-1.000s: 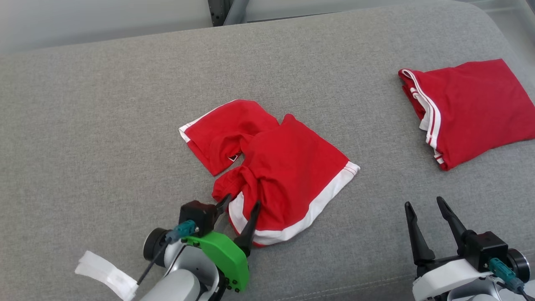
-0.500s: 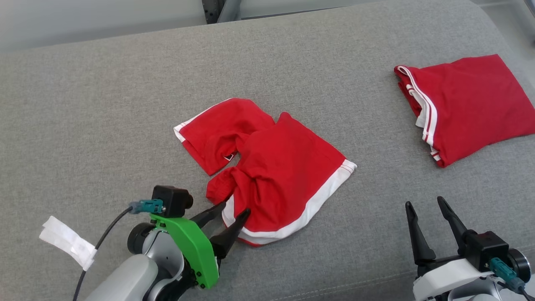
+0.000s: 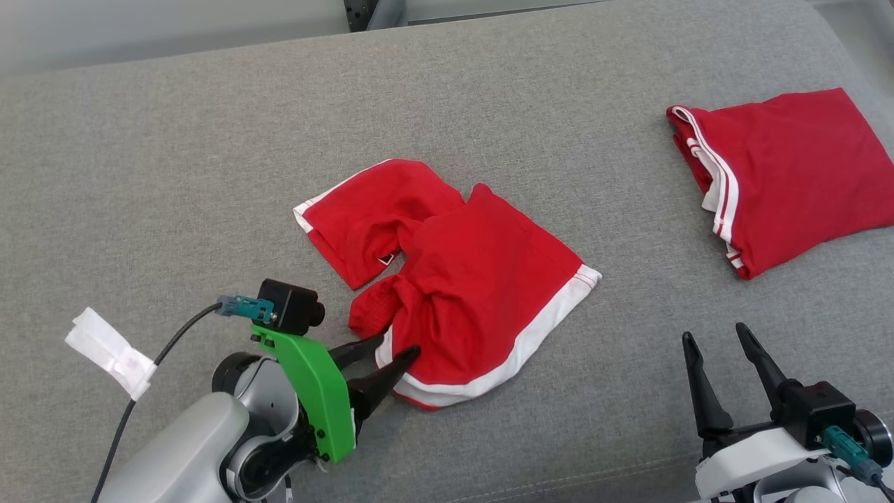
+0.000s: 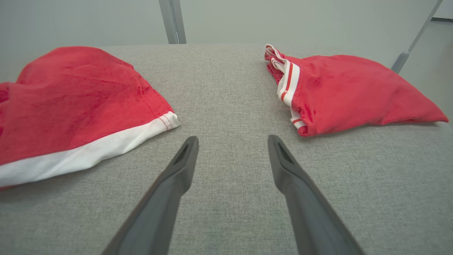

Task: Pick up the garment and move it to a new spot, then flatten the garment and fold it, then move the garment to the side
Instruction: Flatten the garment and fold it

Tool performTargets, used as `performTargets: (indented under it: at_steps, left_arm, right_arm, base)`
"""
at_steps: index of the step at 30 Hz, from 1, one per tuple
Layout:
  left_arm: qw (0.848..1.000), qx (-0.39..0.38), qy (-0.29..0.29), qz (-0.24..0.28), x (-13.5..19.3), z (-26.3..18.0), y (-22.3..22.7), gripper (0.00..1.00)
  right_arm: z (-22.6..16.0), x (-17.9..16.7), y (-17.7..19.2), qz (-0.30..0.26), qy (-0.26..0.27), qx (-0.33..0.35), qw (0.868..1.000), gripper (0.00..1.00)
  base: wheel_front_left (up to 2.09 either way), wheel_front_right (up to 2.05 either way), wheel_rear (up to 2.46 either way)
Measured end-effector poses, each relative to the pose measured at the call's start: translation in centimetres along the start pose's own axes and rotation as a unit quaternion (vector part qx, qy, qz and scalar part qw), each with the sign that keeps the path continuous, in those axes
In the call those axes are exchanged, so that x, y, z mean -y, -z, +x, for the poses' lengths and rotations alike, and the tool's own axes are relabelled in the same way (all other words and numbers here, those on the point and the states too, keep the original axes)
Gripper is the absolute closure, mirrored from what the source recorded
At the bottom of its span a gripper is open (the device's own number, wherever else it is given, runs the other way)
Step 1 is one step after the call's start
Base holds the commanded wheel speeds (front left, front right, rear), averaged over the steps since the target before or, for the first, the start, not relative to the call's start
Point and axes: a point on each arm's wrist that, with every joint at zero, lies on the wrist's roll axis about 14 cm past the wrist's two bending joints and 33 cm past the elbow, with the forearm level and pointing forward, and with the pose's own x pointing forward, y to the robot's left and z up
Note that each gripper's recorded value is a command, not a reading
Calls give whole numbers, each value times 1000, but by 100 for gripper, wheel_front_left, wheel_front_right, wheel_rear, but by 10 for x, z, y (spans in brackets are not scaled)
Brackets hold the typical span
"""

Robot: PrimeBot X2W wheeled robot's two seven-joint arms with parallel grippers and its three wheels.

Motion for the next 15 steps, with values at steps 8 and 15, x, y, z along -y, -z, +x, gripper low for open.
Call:
performTargets:
  at_steps: [8,15]
  left_arm:
    - [999,-5,26,-22,11,4,1,0]
    - [999,-17,26,-45,13,18,14,40]
  right_arm:
    - [0,-1,2,0,-1,-3,1000,0]
    - [3,-5,5,1,-7,-8,1000,0]
  base:
    - [0,0,0]
    - [0,0,0]
